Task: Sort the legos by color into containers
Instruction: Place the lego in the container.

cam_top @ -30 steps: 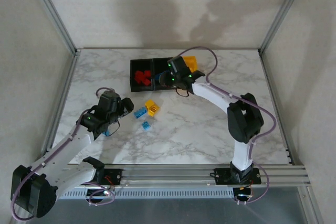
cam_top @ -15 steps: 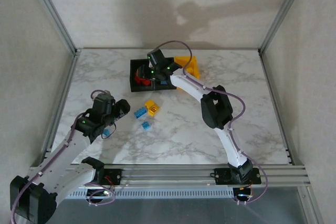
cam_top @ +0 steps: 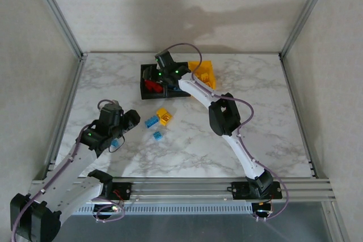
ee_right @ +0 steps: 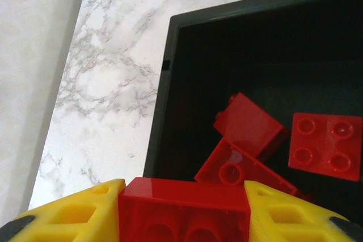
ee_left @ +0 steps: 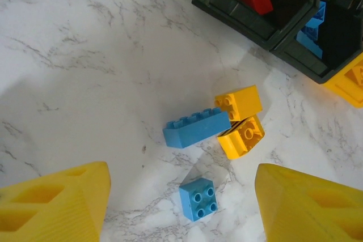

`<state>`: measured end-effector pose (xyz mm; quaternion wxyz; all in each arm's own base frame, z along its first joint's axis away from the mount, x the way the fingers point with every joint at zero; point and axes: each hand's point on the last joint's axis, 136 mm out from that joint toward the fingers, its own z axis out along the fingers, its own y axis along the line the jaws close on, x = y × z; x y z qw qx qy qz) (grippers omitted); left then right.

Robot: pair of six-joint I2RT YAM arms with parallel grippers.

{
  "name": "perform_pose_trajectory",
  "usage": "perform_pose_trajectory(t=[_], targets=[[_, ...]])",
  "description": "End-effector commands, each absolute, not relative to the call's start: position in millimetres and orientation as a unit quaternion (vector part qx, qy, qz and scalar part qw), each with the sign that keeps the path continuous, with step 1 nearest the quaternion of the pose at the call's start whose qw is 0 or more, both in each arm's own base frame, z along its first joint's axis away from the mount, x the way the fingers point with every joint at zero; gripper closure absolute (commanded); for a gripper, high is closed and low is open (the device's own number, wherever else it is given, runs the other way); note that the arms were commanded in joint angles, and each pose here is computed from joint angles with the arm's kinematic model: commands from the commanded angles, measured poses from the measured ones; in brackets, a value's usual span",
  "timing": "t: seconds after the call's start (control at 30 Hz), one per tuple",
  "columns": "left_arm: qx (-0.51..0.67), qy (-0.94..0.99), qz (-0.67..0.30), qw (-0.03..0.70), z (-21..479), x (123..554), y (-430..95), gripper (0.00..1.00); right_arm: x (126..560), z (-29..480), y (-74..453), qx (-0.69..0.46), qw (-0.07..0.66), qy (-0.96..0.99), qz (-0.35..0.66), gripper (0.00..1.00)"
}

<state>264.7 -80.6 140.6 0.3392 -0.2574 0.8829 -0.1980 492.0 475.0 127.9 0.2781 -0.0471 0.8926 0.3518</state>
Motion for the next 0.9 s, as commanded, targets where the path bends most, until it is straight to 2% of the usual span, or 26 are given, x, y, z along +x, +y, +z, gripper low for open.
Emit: perform_pose_trajectory(t=[0.0,0.23,0.63,0.87], targets=[[-0.268,0.885,-0.201,0.324,133,257,-79,0.32,508,143,475,-0.030,0.296,0.878,0.374,0.54],[-0.270,0.886,-0.203,0.319,129,256,-80,0.32,516,155,475,-0.025,0.313,0.869,0.383,0.34],[-0.270,0.885,-0.201,0.323,136,265,-81,0.30,498,213,456,-0.048,0.350,0.853,0.384,0.36],[-0.270,0.884,-0.204,0.324,143,269,-83,0.29,457,256,435,-0.085,0.373,0.844,0.376,0.36]])
